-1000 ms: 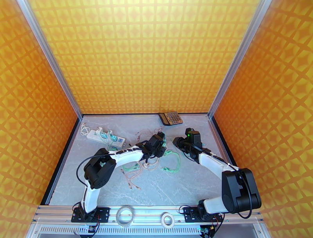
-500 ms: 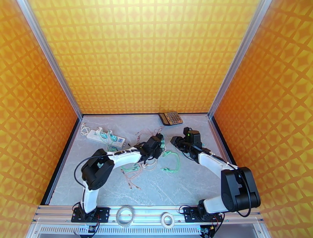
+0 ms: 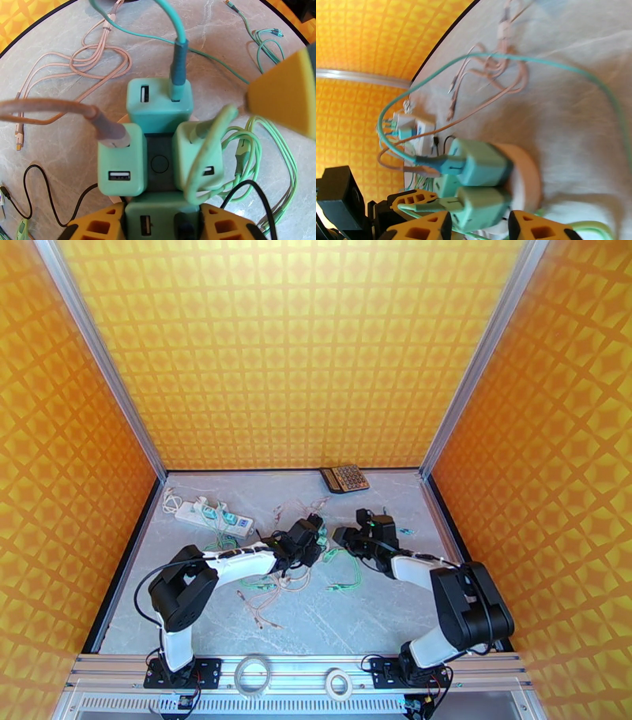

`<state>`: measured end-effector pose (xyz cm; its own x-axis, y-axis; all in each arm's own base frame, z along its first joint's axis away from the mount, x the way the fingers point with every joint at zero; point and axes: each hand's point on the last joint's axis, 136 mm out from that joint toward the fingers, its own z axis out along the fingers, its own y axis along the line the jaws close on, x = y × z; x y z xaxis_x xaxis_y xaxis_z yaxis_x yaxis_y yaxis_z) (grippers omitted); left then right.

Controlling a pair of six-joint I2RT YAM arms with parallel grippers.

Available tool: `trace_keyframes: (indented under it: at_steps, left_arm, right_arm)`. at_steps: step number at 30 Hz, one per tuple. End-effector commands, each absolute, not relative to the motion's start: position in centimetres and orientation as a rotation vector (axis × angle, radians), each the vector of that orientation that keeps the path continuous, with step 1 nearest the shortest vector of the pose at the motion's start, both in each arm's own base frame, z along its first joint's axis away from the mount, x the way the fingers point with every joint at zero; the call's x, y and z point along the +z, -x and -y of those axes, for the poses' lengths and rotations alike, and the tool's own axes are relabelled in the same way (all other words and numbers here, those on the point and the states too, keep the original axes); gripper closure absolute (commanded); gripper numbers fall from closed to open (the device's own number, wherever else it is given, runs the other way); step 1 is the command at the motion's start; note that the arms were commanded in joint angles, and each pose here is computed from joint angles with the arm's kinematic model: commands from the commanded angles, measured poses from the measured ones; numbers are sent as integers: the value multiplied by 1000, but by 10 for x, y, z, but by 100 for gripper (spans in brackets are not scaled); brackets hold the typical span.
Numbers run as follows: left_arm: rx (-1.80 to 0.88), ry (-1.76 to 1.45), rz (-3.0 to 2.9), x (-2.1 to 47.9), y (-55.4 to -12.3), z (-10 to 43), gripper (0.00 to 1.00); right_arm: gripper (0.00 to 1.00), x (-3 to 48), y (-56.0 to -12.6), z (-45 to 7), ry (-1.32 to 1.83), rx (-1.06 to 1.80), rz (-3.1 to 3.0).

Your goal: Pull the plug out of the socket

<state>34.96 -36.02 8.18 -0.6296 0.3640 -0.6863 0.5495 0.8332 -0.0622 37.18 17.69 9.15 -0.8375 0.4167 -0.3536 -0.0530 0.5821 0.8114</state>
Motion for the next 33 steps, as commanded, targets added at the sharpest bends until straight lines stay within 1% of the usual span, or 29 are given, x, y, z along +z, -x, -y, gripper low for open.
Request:
trace_keyframes:
  at_steps: [1,5,11,21,27,33]
  left_arm:
    - [-403,-656,-2343,83,-342,363,63]
    - [-409,-664,-2344,82,-341,365,63]
    - [-415,-663,-2348,81,-340,366,63]
    - [-415,-660,-2356,79,-339,366,64]
    - [-410,-658,-2368,77,-339,366,64]
    - [-407,-659,-2371,75,-339,365,64]
  right_arm:
    - [56,96,-376,-192,-209,1248,-2286]
    - [56,93,-374,-202,-159,1246,-2315]
    - [56,84,-371,-205,-165,1251,-2354]
    - [55,89,-350,-198,-146,1226,-2362]
    - [54,97,-351,-201,-133,1255,-2344]
    - [55,76,-356,-202,-156,1234,-2409]
